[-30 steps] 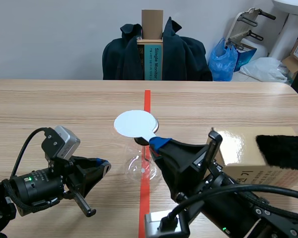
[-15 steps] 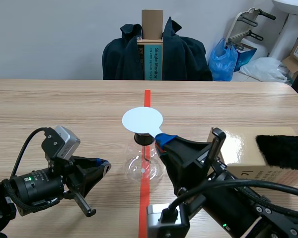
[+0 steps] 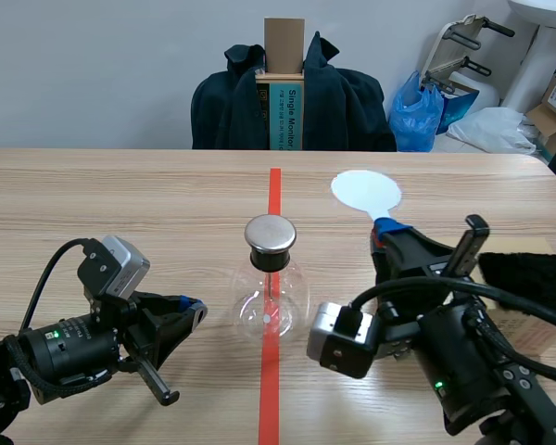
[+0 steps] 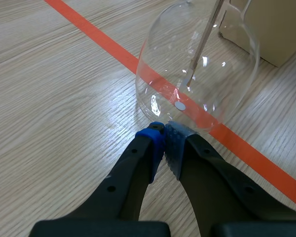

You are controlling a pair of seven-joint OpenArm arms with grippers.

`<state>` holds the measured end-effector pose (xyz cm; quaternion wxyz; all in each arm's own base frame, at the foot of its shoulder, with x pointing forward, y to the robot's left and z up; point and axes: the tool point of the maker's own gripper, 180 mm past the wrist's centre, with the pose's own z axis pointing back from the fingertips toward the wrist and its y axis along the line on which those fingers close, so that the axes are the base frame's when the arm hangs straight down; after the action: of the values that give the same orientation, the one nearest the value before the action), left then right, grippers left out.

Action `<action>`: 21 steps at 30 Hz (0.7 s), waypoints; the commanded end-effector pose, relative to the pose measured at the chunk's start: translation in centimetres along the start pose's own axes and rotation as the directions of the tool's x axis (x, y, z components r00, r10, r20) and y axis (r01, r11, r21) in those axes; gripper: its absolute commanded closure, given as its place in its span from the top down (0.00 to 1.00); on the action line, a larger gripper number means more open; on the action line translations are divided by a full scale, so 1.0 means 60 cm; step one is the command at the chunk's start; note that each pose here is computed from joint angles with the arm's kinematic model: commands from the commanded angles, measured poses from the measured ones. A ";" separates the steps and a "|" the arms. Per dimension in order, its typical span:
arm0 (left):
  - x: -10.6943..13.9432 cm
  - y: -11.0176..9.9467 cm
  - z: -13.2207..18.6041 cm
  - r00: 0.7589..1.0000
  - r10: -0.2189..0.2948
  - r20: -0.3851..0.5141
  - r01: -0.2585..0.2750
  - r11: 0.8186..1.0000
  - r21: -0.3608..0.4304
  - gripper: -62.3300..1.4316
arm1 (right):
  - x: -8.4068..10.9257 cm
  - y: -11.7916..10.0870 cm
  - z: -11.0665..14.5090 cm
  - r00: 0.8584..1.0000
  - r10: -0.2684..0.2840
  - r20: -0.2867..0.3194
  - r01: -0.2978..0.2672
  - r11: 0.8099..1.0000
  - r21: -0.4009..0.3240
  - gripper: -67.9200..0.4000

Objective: Do the electroscope experiment.
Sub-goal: 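Move the plate toward and away from the electroscope, then put the plate down on the right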

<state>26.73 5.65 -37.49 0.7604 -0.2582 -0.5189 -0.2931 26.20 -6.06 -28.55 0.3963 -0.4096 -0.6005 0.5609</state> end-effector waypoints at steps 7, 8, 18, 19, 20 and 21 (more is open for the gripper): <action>0.021 -0.001 -0.003 0.999 -0.005 0.045 0.005 1.000 -0.003 0.05 | -0.031 -0.041 0.038 0.997 -0.001 -0.072 -0.001 0.999 -0.040 0.02; 0.021 -0.001 -0.003 0.999 -0.005 0.045 0.005 1.000 -0.003 0.05 | -0.031 -0.042 0.044 0.997 -0.003 -0.078 0.000 0.999 -0.035 0.02; 0.018 -0.008 0.008 0.999 -0.013 0.036 0.013 1.000 -0.013 0.05 | -0.047 -0.008 0.110 0.992 0.007 -0.129 0.003 0.997 0.079 0.02; 0.020 -0.013 0.013 0.999 -0.019 0.037 0.020 1.000 -0.020 0.05 | -0.049 -0.006 0.113 0.991 0.004 -0.136 0.007 0.997 0.082 0.02; 0.024 -0.019 0.019 0.999 -0.028 0.041 0.029 0.999 -0.027 0.05 | -0.052 -0.005 0.115 0.990 0.004 -0.141 0.008 0.996 0.085 0.02; 0.032 -0.025 0.026 0.998 -0.031 0.052 0.033 0.999 -0.034 0.05 | -0.054 -0.001 0.116 0.989 0.003 -0.145 0.010 0.996 0.090 0.02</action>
<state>25.29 5.57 -36.77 0.7538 -0.2623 -0.5177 -0.3082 20.25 -11.07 -29.56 0.4654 -0.4176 -0.5402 0.5632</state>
